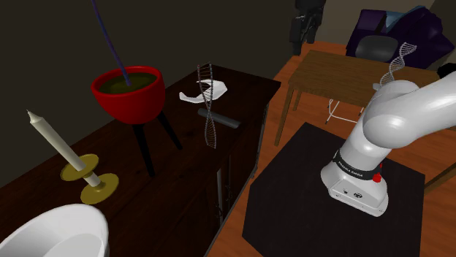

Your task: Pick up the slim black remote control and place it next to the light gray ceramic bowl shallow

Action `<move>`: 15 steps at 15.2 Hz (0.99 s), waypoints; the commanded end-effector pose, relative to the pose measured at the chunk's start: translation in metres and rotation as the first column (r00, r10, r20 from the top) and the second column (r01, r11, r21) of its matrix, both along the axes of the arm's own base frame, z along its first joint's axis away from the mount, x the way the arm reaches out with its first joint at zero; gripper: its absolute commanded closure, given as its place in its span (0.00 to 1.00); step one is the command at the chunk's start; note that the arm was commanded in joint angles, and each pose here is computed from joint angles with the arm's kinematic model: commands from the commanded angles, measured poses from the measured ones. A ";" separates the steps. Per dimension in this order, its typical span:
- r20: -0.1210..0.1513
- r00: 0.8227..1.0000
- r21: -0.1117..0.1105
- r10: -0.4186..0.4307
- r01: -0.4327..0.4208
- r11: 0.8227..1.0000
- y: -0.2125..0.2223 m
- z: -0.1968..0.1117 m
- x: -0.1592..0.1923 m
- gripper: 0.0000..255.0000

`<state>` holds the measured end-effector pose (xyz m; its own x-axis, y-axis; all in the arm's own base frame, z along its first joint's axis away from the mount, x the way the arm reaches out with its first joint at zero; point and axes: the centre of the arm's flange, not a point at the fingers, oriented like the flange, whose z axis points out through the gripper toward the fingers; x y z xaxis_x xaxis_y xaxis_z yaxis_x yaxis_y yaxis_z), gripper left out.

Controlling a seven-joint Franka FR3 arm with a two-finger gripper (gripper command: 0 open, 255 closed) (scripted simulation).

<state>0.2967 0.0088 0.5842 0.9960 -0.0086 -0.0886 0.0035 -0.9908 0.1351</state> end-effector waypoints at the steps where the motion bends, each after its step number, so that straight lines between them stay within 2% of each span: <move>1: 0.000 1.000 0.000 0.000 0.000 1.000 0.000 0.000 0.000 0.00; 15: 0.039 0.998 0.120 0.058 -0.063 0.991 0.063 -0.129 0.096 0.00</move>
<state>0.3842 0.0633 0.4671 0.9969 0.0561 -0.0547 0.0575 -0.9980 0.0248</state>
